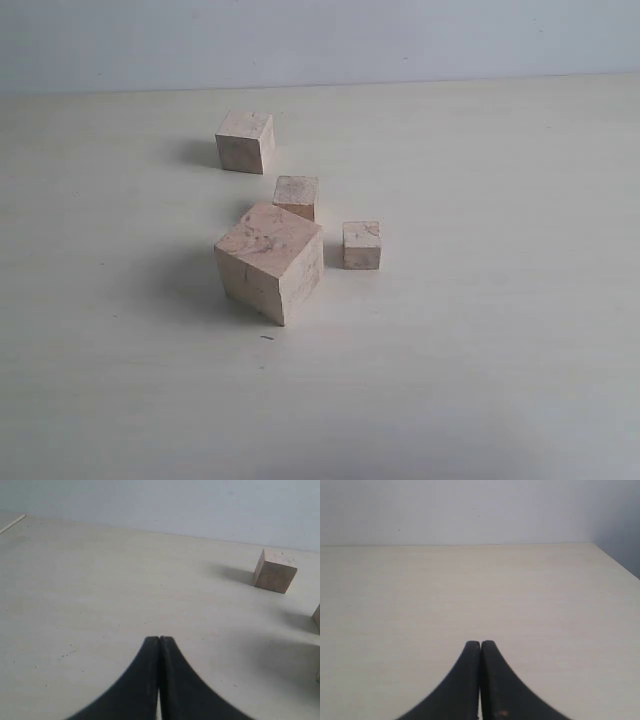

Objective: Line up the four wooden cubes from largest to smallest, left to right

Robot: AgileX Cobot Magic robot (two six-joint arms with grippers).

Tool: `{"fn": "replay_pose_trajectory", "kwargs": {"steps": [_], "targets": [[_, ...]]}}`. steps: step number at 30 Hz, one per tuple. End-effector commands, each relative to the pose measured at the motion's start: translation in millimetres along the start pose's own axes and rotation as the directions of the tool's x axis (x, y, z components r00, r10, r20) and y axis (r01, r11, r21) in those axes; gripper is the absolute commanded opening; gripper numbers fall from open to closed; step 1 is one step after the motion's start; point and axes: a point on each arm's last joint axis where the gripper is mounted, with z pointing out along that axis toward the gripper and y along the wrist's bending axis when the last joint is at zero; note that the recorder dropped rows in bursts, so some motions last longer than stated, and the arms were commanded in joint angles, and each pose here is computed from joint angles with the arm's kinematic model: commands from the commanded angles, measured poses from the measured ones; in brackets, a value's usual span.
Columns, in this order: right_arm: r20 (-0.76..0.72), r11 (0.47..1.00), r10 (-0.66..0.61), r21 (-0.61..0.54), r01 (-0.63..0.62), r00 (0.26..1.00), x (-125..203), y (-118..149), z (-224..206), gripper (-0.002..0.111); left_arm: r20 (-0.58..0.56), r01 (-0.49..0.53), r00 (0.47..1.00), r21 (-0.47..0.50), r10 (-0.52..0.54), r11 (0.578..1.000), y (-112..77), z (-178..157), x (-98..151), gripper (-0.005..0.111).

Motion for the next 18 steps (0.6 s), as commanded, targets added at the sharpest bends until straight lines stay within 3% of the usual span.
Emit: {"fn": "replay_pose_trajectory", "kwargs": {"steps": [1,4,9,15,18], "targets": [[0.016,1.0,0.0,0.0,0.0,1.0,0,0,0,0.0,0.012,0.009,1.0,0.009,-0.009,1.0,-0.5,0,0,0.0],[0.053,1.0,-0.008,0.006,0.008,0.999,-3,0,0,0.0,0.012,0.009,1.0,0.009,-0.009,1.0,-0.5,0,0,0.0],[0.341,0.999,0.04,0.01,-0.046,0.939,-30,-2,-5,0.0,0.012,0.009,1.0,0.009,-0.009,1.0,-0.5,0,0,0.0],[0.413,0.999,0.038,0.016,-0.049,0.91,-36,-3,-8,0.0,0.012,0.009,1.0,0.009,-0.009,1.0,-0.5,0,0,0.0],[0.519,0.995,0.083,0.002,-0.099,0.85,-46,-5,-13,0.0,0.012,0.009,1.0,0.009,-0.009,1.0,-0.5,0,0,0.0]]}}
